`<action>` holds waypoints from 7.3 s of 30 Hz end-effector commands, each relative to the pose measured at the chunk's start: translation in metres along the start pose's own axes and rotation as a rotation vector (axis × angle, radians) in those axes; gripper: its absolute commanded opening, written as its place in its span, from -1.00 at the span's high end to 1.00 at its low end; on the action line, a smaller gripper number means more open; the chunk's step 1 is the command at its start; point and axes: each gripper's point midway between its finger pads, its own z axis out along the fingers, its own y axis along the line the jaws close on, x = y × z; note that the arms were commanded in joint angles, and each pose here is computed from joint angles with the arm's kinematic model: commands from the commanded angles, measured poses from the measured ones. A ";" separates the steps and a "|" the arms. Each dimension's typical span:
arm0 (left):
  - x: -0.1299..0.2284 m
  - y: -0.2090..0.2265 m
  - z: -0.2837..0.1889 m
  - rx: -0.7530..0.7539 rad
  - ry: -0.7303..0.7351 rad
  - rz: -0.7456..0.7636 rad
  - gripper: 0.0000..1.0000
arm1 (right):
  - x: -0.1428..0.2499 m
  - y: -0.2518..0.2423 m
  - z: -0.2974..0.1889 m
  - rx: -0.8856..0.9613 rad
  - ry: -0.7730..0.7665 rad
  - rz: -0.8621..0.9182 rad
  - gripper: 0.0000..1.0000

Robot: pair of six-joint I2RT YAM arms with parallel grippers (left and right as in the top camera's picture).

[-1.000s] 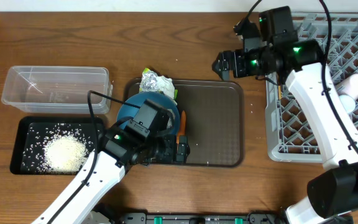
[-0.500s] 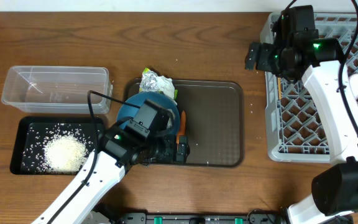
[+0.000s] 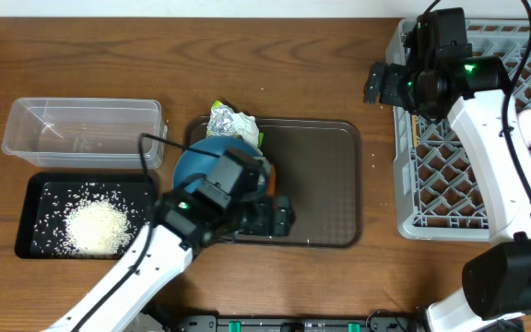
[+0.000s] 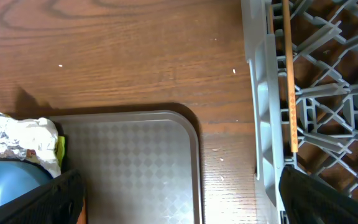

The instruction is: Sort waste into correct bins and load items into the dishwasher rack

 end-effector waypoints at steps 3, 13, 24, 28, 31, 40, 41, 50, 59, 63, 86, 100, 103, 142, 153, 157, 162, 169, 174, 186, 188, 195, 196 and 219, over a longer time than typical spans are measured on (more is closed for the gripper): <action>0.004 0.005 0.023 -0.053 0.024 0.024 -0.99 | -0.001 -0.002 0.001 0.011 -0.002 0.018 -0.99; -0.020 0.106 0.009 -0.502 -0.084 -0.115 -0.99 | -0.001 -0.002 0.001 0.011 -0.002 0.018 -0.98; -0.052 0.144 -0.023 -0.563 -0.170 -0.230 -0.99 | -0.001 -0.002 0.001 0.011 -0.002 0.018 -0.98; -0.061 0.170 -0.059 -0.622 -0.251 -0.420 -0.99 | -0.001 -0.002 0.001 0.011 -0.002 0.018 -0.99; -0.062 0.199 -0.089 -0.672 -0.312 -0.542 -1.00 | -0.001 -0.002 0.001 0.011 -0.002 0.017 -0.99; -0.017 0.279 -0.147 -0.776 -0.341 -0.928 -0.99 | -0.001 -0.002 0.001 0.011 -0.001 0.017 -0.98; -0.013 0.283 -0.150 -0.781 -0.341 -0.950 -0.99 | -0.001 -0.002 0.001 0.011 -0.001 0.017 -0.99; -0.003 0.293 -0.157 -0.795 -0.341 -1.011 -0.99 | -0.001 -0.001 0.001 0.010 -0.001 0.016 -0.99; -0.003 0.293 -0.157 -0.795 -0.341 -1.011 -0.99 | -0.001 -0.001 0.001 0.010 -0.001 0.016 -0.98; -0.003 0.293 -0.157 -0.795 -0.341 -1.011 -0.99 | -0.001 -0.001 0.001 0.010 -0.001 0.016 -0.99; -0.003 0.293 -0.157 -0.795 -0.341 -1.011 -0.99 | 0.017 0.041 0.000 -0.168 0.073 -0.013 -0.99; -0.003 0.293 -0.157 -0.795 -0.341 -1.011 -0.99 | 0.093 0.140 0.004 -0.227 0.167 -0.242 -0.98; -0.003 0.293 -0.157 -0.795 -0.341 -1.011 -0.99 | 0.106 0.164 0.003 -0.201 0.120 -0.331 -0.98; -0.003 0.293 -0.157 -0.795 -0.341 -1.011 -0.99 | 0.331 0.275 0.069 -0.273 0.304 -1.171 -0.56; -0.003 0.293 -0.157 -0.795 -0.341 -1.011 -0.99 | 0.338 0.267 0.103 -0.232 0.335 -1.165 -0.33; -0.003 0.293 -0.157 -0.795 -0.341 -1.011 -0.99 | 0.340 0.267 0.107 -0.229 0.338 -1.162 -0.15; -0.003 0.293 -0.157 -0.795 -0.341 -1.011 -0.99 | 0.338 0.270 0.107 -0.237 0.326 -1.160 0.17; -0.003 0.293 -0.157 -0.795 -0.341 -1.011 -0.99 | 0.334 0.271 0.108 -0.231 0.316 -1.140 0.74; -0.003 0.293 -0.157 -0.795 -0.341 -1.011 -1.00 | 0.333 0.272 0.107 -0.230 0.315 -1.123 0.97; -0.003 0.293 -0.157 -0.795 -0.341 -1.011 -0.99 | 0.288 0.313 0.050 -0.331 0.209 -1.041 0.98; -0.003 0.293 -0.157 -0.795 -0.341 -1.011 -1.00 | 0.271 0.322 0.030 -0.363 0.169 -1.014 0.98; -0.003 0.293 -0.157 -0.795 -0.341 -1.011 -0.99 | 0.206 0.323 -0.038 -0.450 0.043 -0.815 0.98; -0.003 0.293 -0.157 -0.795 -0.341 -1.011 -0.99 | 0.196 0.320 -0.049 -0.470 0.030 -0.784 0.98; -0.003 0.293 -0.157 -0.795 -0.341 -1.011 -0.99 | 0.020 0.138 -0.152 -0.710 -0.094 -0.399 0.98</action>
